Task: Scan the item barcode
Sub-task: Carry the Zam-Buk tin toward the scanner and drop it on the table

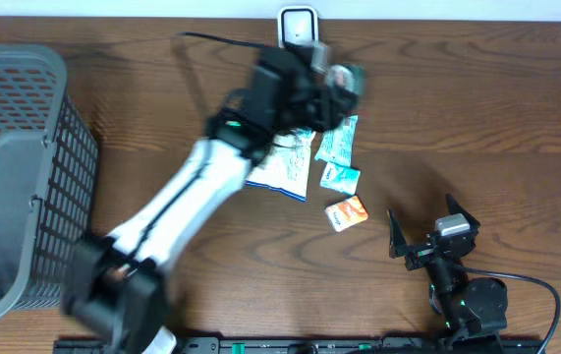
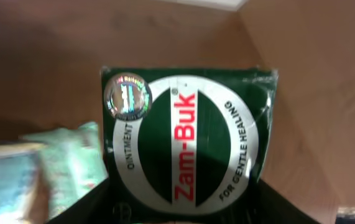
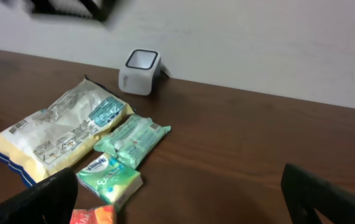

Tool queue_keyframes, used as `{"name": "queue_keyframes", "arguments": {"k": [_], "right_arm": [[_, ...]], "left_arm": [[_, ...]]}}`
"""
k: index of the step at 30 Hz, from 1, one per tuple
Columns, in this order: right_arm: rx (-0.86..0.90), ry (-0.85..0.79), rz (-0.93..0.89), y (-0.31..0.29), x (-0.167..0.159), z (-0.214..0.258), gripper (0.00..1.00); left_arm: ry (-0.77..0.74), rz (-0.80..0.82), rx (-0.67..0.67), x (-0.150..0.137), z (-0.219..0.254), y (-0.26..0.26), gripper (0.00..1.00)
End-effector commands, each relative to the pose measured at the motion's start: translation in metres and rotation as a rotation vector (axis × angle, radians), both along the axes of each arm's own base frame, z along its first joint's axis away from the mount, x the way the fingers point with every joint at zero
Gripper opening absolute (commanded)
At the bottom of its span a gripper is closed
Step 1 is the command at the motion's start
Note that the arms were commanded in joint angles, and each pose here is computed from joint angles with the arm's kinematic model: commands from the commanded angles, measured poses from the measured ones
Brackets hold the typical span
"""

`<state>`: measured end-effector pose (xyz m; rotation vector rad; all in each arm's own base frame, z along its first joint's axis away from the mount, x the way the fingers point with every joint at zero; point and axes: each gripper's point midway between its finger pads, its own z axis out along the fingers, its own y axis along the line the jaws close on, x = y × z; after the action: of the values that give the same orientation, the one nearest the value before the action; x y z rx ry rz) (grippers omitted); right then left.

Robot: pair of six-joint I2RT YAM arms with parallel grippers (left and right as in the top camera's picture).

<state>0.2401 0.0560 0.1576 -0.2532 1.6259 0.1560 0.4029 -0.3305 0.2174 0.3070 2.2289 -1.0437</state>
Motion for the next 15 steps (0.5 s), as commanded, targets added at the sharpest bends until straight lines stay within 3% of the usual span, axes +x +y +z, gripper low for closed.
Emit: {"name": "queue_keyframes", "arguments": {"k": [1,2,4,9,15], "right_arm": [[0.009,0.003,0.004,0.001,-0.001,-0.001,0.99],[0.009,0.003,0.004,0.001,-0.001,-0.001,0.99],[0.009,0.003,0.004,0.001,-0.001,-0.001,0.99],[0.009,0.003,0.004,0.001,-0.001,-0.001,0.99],[0.009,0.003,0.004,0.001,-0.001,-0.001,0.99]], "left_arm": [[-0.002,-0.052,0.008,0.0,-0.035,-0.037,0.54],[-0.002,-0.062,0.008,-0.001,-0.043,-0.043,0.54],[0.007,-0.082,0.014,-0.002,-0.063,-0.056,0.67],[0.05,-0.091,0.044,-0.003,-0.093,-0.061,0.74],[0.017,-0.073,0.02,0.003,-0.07,-0.052,0.76]]}}
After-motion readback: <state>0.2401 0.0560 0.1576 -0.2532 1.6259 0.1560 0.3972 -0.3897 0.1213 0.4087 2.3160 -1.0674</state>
